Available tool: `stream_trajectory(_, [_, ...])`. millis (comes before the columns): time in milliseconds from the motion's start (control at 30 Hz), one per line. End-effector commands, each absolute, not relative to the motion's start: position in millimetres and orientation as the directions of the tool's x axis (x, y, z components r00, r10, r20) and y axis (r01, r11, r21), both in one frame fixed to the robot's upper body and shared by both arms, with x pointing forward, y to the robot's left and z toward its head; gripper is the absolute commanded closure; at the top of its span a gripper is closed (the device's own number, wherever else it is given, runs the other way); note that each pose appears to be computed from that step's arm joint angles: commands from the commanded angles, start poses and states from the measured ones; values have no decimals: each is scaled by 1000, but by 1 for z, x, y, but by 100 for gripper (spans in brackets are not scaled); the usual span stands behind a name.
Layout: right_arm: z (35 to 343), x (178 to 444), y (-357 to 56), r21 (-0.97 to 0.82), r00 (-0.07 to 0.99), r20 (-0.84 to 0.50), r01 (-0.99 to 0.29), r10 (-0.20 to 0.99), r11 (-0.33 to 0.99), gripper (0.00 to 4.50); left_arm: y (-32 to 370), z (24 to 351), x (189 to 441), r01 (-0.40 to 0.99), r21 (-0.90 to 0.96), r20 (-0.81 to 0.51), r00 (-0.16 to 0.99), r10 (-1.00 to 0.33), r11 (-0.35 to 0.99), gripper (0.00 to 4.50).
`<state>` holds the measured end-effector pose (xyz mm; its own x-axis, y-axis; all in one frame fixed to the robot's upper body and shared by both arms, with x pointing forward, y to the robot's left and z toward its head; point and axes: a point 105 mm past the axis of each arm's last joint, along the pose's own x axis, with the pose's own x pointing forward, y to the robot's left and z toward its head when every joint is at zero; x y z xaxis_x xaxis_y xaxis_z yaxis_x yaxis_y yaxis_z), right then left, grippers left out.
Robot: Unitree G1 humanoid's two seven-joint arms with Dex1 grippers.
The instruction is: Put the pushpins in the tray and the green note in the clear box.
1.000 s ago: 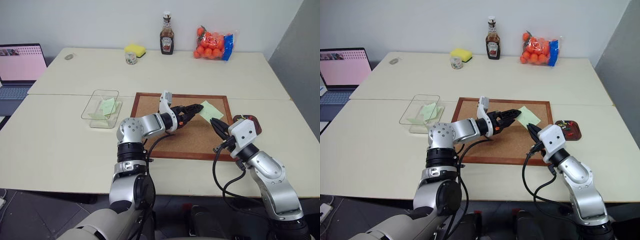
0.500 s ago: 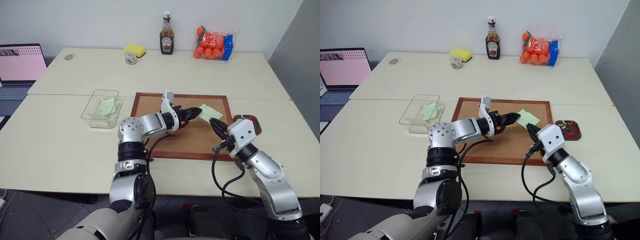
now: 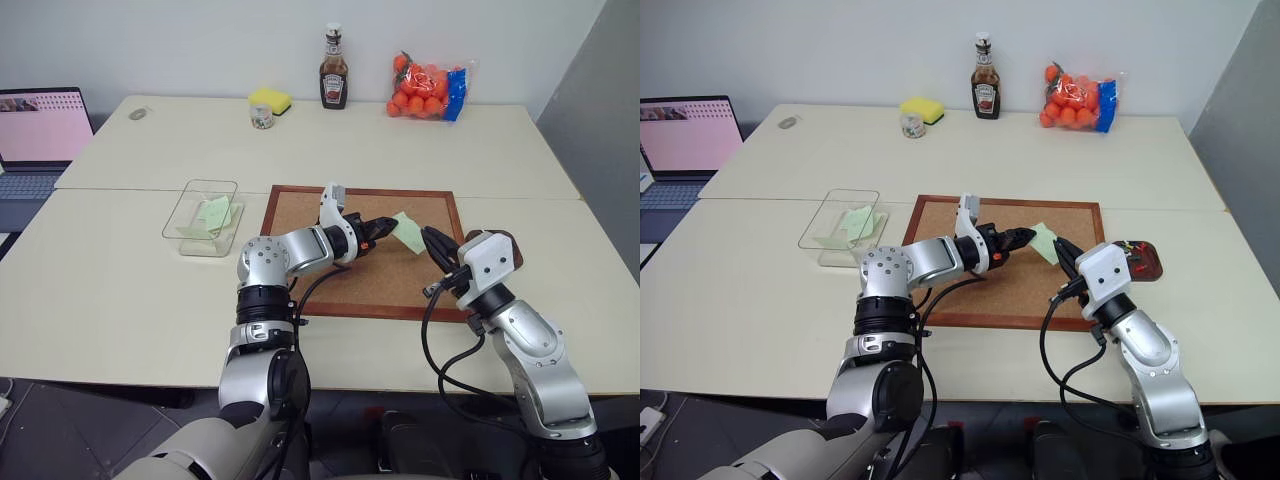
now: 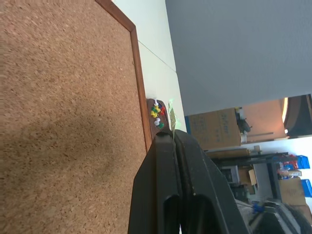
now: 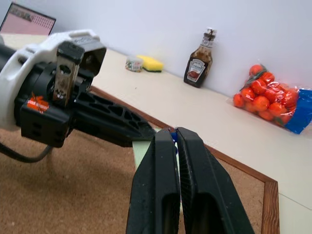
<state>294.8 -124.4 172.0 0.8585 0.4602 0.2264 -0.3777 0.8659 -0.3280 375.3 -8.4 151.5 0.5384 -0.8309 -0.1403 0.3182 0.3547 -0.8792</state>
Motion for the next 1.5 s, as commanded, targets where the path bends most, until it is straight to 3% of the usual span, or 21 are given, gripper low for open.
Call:
stream_trajectory(33, [202,289,-131,-336,846,351,-287,402,897,450,-12,147,373,312,-879,-148,539,-829,360,449])
stream_trajectory(167, [194,297,-159,-331,905,307,-188,294,925,450,-2,158,375,374,-852,-112,555,-824,367,449])
stream_trajectory(433, [154,321,-232,-337,994,108,13,25,941,450,17,182,372,619,-607,-60,590,-805,499,449])
stream_trajectory(667, [125,347,-257,-311,999,-35,28,-41,950,450,25,182,379,646,-501,-59,638,-768,576,449])
stream_trajectory(833, [116,357,-266,-289,996,-65,37,-58,957,450,26,182,379,660,-474,-55,638,-768,583,449])
stream_trajectory(867, [116,358,-266,-287,996,-62,40,-60,957,398,26,182,379,660,-473,-55,639,-767,583,450])
stream_trajectory(900, [117,359,-267,-286,996,-58,42,-61,957,390,27,182,379,660,-472,-54,640,-767,584,450])
stream_trajectory(1067, [123,360,-266,-291,998,-34,48,-61,955,258,29,183,380,659,-468,-53,644,-763,589,450])
stream_trajectory(1300, [126,358,-262,-271,999,-27,36,-45,962,107,32,187,384,661,-451,-44,655,-754,600,450])
stream_trajectory(1500, [119,359,-258,-226,997,-81,-2,-17,974,107,34,189,386,661,-441,-40,661,-749,607,450])
